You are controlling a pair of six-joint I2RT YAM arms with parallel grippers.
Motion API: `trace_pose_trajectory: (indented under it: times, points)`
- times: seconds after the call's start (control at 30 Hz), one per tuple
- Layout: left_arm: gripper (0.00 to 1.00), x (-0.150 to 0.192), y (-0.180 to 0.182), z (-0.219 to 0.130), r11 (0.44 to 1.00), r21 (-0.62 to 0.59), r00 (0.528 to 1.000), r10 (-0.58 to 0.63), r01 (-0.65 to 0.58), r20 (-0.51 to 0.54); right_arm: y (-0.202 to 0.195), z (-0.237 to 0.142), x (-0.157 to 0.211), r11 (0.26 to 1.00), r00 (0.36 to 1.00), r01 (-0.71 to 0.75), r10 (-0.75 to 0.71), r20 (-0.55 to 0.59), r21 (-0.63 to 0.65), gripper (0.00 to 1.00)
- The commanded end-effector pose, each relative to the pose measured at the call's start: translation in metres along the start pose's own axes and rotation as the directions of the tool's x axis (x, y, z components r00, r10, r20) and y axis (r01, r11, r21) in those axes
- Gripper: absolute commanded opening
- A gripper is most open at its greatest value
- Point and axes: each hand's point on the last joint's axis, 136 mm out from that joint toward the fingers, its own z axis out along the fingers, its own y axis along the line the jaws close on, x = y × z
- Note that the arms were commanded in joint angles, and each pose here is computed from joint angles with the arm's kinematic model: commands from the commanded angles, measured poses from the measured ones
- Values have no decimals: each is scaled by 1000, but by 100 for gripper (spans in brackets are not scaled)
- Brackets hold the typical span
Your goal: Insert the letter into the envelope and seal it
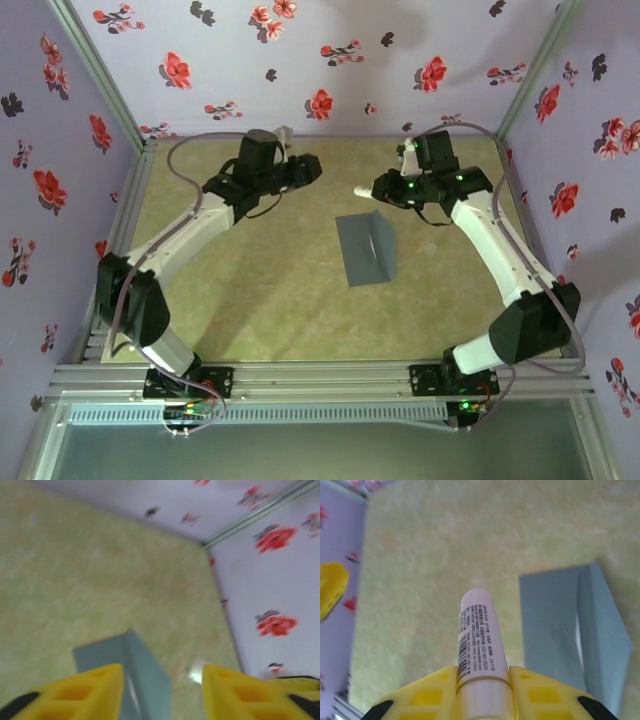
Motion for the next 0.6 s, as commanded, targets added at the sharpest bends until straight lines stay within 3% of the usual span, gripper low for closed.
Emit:
trace_pose_trajectory:
  times: [0.0, 0.07, 0.13, 0.57]
  points:
    - [26, 51, 35, 29, 993, -92, 979, 56, -75, -194, -30, 1, 44, 989, 971, 82, -51, -234, 125, 4]
    - [10, 61, 38, 45, 991, -95, 975, 68, -90, -212, -36, 6, 51, 984, 960, 97, -53, -276, 147, 3]
    - [0, 68, 38, 60, 991, -86, 972, 78, -99, -222, -41, 10, 56, 978, 949, 117, -60, -309, 170, 3]
    - [0, 93, 56, 139, 998, -46, 983, 25, -34, -181, -59, 42, 83, 911, 885, 270, -108, -453, 311, 0]
